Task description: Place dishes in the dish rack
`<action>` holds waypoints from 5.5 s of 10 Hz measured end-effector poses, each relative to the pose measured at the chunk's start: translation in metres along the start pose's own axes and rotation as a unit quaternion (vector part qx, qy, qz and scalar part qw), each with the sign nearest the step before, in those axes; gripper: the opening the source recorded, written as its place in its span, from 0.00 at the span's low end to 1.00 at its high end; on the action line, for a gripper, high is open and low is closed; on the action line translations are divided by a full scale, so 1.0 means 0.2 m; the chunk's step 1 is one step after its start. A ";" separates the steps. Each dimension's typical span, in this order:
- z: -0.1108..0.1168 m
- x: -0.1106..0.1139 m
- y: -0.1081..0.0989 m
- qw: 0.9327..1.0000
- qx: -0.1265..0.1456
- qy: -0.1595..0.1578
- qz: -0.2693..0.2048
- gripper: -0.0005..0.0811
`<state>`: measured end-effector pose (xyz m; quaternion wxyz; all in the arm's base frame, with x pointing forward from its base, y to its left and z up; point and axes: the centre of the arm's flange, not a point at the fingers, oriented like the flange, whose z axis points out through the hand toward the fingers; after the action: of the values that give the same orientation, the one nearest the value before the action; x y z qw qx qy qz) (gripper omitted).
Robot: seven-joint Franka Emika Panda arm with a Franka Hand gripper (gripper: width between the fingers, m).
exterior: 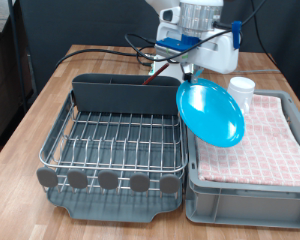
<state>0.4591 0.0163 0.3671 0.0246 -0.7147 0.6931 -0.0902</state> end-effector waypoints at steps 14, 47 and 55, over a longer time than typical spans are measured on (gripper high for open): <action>-0.28 0.64 -0.02 0.970 -0.072 0.134 -0.190 0.03; 0.31 0.91 -0.15 0.859 -0.115 0.248 -0.432 0.03; 0.32 0.82 -0.23 0.874 -0.099 0.232 -0.415 0.03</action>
<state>0.5195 -0.1518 0.3276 -0.2474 -0.8937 0.3243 -0.1867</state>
